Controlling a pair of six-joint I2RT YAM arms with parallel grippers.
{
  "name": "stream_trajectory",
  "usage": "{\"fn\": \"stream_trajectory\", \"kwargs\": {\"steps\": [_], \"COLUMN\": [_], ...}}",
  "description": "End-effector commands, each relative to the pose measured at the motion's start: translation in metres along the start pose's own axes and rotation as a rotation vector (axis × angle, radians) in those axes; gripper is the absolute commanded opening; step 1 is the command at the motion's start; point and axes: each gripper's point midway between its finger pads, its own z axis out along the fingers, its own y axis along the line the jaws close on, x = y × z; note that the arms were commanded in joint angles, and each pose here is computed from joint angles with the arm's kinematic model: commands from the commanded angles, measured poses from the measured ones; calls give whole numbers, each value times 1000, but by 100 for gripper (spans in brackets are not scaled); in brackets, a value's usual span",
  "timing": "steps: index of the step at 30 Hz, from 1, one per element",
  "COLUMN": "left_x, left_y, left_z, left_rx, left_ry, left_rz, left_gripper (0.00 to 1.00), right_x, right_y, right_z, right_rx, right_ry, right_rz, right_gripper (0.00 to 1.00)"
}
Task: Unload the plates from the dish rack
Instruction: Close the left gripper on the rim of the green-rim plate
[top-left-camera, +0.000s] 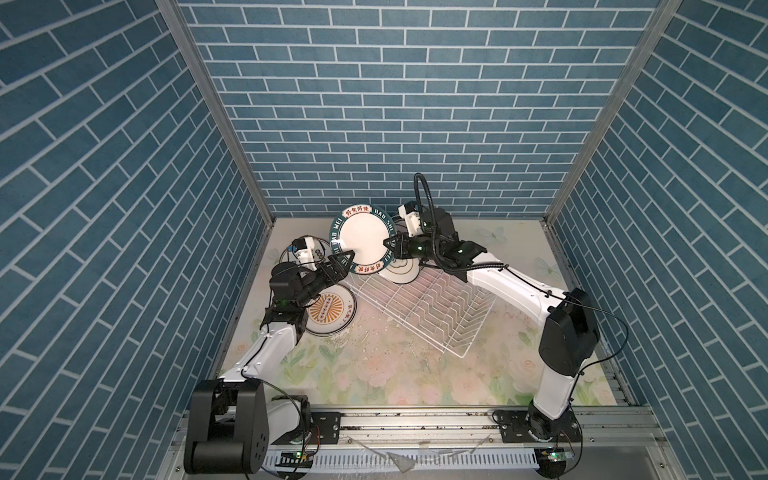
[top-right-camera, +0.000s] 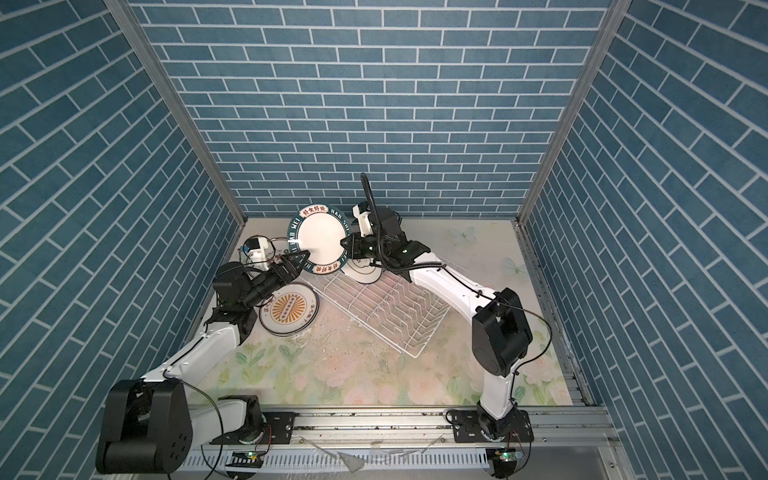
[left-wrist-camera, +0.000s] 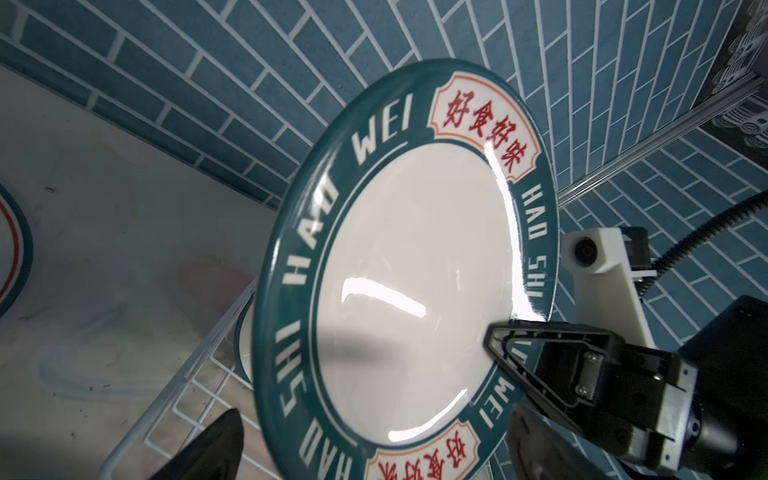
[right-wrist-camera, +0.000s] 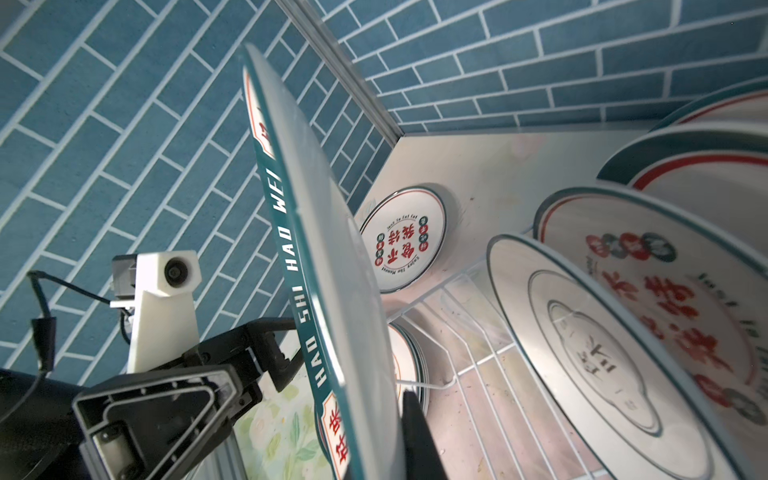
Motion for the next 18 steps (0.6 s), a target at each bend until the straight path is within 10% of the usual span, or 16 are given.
{"fn": "stream_trajectory", "kwargs": {"steps": [1,18], "left_x": [-9,-20], "left_y": [-15,-18], "left_z": [4,15], "left_rx": [71,206], "left_ry": [-24,-30], "left_rz": [24,-69], "left_gripper": [97,25], "right_x": [-27,-21], "right_y": [43,49], "right_z": [-5,10], "right_rx": [-183,-247], "right_ry": [-43,24], "right_rz": [41,40], "right_gripper": [0,2]}}
